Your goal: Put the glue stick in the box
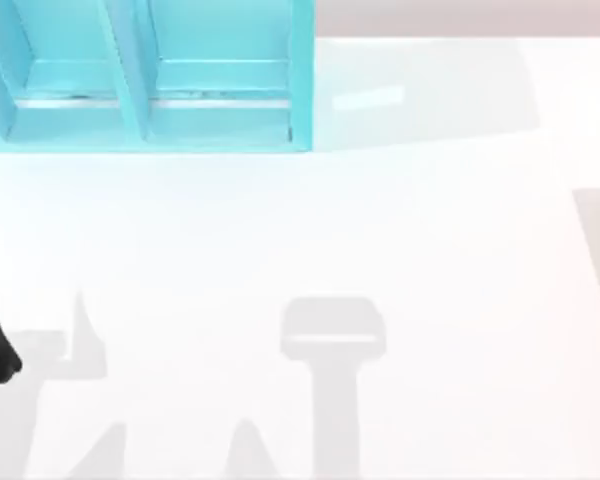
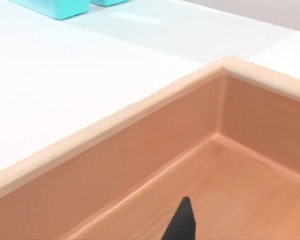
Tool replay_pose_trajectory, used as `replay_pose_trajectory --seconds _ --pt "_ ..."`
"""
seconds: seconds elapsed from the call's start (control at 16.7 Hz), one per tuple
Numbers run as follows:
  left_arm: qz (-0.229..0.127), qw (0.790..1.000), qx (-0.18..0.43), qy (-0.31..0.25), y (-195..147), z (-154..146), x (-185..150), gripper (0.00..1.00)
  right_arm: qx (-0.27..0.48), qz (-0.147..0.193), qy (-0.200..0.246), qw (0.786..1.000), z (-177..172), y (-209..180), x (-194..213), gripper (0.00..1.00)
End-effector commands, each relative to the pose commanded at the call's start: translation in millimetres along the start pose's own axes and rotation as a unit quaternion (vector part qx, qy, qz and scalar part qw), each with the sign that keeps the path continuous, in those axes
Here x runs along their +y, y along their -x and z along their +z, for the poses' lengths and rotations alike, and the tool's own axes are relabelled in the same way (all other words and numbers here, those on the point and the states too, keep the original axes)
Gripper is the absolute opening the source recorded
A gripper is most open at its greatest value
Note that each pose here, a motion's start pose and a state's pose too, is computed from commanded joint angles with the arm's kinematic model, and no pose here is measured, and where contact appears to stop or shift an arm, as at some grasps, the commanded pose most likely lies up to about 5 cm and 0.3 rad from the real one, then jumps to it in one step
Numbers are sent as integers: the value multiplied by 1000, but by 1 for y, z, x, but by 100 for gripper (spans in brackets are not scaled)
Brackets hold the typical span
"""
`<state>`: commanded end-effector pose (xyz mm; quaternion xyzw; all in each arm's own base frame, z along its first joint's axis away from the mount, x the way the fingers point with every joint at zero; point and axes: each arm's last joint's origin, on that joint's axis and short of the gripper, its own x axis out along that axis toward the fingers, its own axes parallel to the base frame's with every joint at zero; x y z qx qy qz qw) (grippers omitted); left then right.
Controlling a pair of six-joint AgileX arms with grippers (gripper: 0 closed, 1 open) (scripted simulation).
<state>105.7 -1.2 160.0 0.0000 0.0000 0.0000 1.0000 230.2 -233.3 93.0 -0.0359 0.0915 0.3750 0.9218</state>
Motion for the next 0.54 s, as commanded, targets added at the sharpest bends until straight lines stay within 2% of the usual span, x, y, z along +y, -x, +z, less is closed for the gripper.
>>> replay_pose_trajectory --seconds 0.18,0.54 --pt "0 1000 0 0 0 0 0 100 0 0 0 1000 0 0 0 98" --pt "0 1000 0 0 0 0 0 100 0 0 0 1000 0 0 0 100"
